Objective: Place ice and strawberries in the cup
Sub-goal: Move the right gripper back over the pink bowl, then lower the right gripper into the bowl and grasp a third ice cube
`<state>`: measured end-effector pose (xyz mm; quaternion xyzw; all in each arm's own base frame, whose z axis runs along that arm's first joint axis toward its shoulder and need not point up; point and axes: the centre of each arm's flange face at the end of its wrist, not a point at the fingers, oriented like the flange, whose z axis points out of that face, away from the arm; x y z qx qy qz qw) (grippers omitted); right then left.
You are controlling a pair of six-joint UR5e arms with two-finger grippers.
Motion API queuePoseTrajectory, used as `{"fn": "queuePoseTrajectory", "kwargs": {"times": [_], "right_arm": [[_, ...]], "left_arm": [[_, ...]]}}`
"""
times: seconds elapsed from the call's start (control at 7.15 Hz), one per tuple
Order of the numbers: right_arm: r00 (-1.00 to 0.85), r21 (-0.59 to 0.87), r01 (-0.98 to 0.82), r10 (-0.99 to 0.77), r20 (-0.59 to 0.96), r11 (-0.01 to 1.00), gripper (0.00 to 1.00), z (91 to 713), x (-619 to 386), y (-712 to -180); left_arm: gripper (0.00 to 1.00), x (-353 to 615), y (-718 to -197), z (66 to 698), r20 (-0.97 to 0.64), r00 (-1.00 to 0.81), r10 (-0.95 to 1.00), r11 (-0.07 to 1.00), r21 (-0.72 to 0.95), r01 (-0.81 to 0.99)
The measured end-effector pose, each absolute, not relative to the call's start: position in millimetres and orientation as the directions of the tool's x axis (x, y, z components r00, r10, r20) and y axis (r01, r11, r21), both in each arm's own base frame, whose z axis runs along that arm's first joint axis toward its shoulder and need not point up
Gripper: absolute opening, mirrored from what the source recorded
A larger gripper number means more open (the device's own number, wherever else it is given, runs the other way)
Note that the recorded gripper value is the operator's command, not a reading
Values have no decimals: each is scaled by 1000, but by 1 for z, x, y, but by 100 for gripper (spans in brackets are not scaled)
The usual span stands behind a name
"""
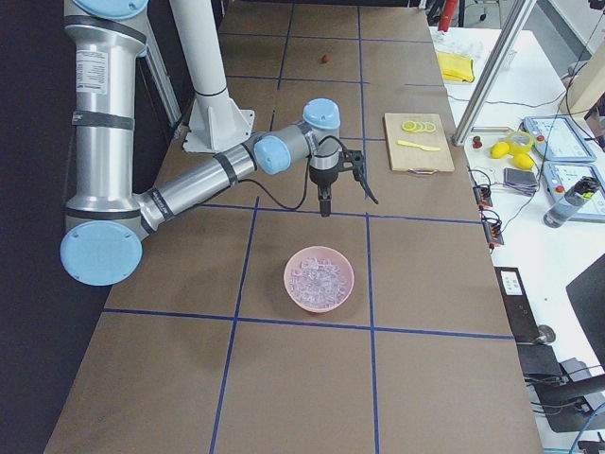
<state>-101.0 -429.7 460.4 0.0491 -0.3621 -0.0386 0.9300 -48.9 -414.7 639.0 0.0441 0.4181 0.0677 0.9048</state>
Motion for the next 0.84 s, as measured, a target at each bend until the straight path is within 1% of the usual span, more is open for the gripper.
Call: {"fn": "queuePoseTrajectory", "kwargs": {"times": [0.28, 0.56, 0.84], "right_arm": [[740, 121, 118, -169, 651, 986, 100, 519, -70, -431], [732, 148, 139, -202, 650, 979, 100, 563, -68, -440], [697, 175, 139, -222, 682, 975, 99, 601, -74, -445]], "left_arm": [[100, -47, -416, 637, -755, 635, 163, 986, 143, -83], [100, -46, -417, 635, -758, 636, 144, 989, 133, -66], [100, -45, -417, 633, -759, 636, 142, 989, 133, -62]]}}
